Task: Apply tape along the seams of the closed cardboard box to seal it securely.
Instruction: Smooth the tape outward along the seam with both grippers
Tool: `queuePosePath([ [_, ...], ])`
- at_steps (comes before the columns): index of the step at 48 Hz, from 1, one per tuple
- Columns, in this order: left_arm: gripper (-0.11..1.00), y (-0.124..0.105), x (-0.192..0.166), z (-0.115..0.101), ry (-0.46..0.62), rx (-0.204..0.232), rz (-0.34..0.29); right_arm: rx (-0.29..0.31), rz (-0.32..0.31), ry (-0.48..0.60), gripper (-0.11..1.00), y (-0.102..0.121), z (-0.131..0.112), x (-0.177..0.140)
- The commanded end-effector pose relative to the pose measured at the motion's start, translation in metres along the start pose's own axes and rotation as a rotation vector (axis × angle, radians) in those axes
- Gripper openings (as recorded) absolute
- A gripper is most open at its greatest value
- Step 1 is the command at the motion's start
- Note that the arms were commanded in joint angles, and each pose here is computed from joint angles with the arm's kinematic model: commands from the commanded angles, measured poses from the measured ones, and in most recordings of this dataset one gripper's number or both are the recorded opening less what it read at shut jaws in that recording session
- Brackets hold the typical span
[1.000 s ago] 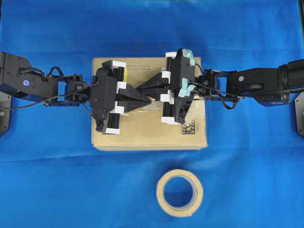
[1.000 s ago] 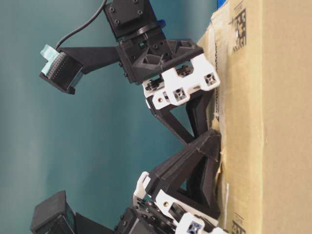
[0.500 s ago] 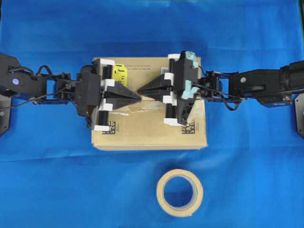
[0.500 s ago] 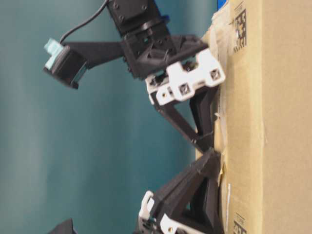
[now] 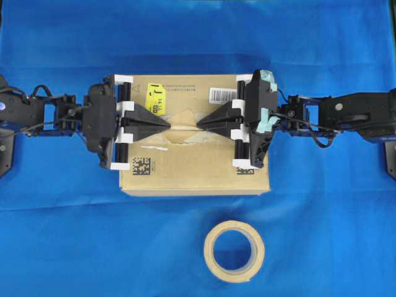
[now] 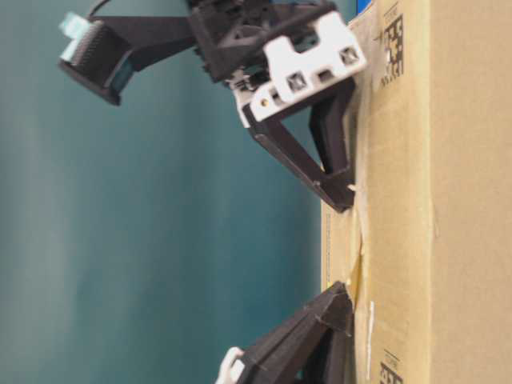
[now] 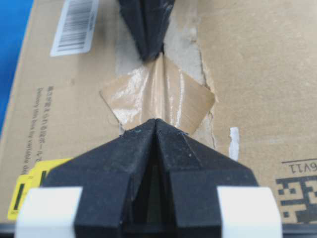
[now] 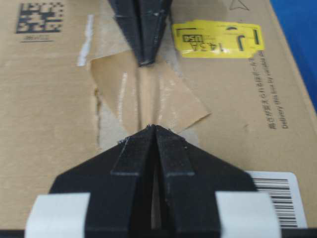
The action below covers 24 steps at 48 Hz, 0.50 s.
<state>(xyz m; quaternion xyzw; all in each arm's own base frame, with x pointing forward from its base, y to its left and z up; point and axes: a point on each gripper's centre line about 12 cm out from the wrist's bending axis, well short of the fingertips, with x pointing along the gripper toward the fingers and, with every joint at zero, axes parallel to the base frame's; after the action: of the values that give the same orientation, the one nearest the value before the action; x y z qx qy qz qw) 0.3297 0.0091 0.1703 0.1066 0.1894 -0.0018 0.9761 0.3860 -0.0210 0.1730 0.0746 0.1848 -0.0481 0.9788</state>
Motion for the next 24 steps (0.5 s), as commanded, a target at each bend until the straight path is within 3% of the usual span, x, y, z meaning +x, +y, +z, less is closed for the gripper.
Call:
queuePosePath([
  [1, 0.00, -0.003, 0.000, 0.026, -0.095, 0.003, -0.002, -0.006, 0.015, -0.085, 0.00, 0.005, 0.025, -0.005],
  [9, 0.00, -0.009, 0.013, 0.034, -0.117, 0.012, -0.018, -0.007, 0.016, -0.106, 0.00, 0.006, 0.032, 0.005],
  [24, 0.00, -0.017, 0.029, 0.022, -0.071, 0.016, -0.037, -0.010, 0.019, -0.064, 0.00, 0.009, 0.023, 0.028],
])
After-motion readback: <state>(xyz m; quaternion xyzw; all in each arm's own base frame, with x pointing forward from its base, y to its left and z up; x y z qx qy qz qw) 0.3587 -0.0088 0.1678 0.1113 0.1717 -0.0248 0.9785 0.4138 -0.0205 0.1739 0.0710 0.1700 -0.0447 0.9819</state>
